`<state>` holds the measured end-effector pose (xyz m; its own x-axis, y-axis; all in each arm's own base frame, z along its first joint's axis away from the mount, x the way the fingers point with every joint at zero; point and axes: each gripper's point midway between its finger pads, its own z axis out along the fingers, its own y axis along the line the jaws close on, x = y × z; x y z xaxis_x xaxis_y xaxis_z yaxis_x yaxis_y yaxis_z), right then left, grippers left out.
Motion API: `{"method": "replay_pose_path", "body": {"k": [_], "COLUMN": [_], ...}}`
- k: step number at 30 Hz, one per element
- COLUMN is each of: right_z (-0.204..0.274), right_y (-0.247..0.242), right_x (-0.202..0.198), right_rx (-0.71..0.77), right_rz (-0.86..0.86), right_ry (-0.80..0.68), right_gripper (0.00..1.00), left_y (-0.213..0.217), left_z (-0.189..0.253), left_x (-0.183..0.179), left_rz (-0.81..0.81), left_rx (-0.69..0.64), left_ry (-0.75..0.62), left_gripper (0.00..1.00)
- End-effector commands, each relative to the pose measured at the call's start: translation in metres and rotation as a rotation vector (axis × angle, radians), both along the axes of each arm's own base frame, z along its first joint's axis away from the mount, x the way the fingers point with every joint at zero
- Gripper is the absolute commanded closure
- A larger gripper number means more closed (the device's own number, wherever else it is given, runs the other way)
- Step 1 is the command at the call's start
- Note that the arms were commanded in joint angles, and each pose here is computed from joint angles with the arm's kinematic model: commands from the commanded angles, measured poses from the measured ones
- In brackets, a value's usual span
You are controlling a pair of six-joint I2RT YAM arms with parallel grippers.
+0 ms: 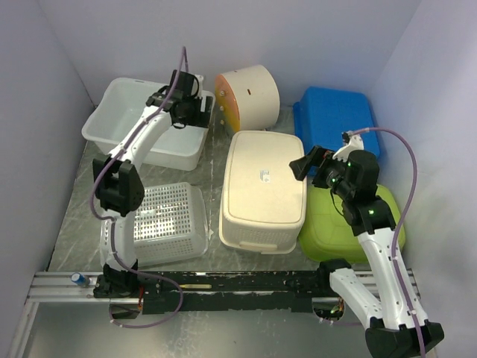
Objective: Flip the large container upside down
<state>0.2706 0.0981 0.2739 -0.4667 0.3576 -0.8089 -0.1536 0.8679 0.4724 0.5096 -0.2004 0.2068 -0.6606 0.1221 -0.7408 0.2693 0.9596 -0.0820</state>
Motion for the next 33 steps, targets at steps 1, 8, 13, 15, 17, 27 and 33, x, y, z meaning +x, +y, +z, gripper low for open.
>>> {"method": "replay_pose_path", "body": {"k": [1,8,13,15,17,27,33], "right_z": [0.018,0.022,0.021,0.03,0.03,0.044,0.044], "right_y": [-0.005,-0.004,-0.005,-0.006,-0.007,-0.007,-0.008], "right_x": [-0.004,0.0,0.0,-0.001,-0.002,-0.005,-0.01], "right_rx": [-0.008,0.003,-0.018,-0.026,-0.03,-0.022,-0.02], "right_rz": [-0.023,-0.026,-0.022,-0.023,-0.025,-0.023,-0.026], "right_ry": [-0.046,-0.041,-0.044,-0.058,-0.057,-0.089,-0.088], "right_gripper": [0.01,0.01,0.01,0.01,0.01,0.01,0.01], "left_y": [-0.014,-0.023,-0.023,-0.022,-0.025,0.0,0.019], "left_z": [-0.029,-0.058,-0.068,-0.056,-0.026,0.186,0.265], "left_x": [-0.009,-0.015,-0.021,-0.023,-0.027,-0.046,-0.076], "left_rz": [-0.108,-0.096,-0.085,-0.071,-0.067,-0.052,-0.142], "left_rx": [0.024,-0.018,-0.015,-0.024,-0.069,-0.634,-0.927], "left_ry": [0.072,0.141,0.185,0.181,0.15,-0.069,-0.141], "left_gripper": [0.08,0.29,0.78,0.92,0.93,0.93,0.93]}}
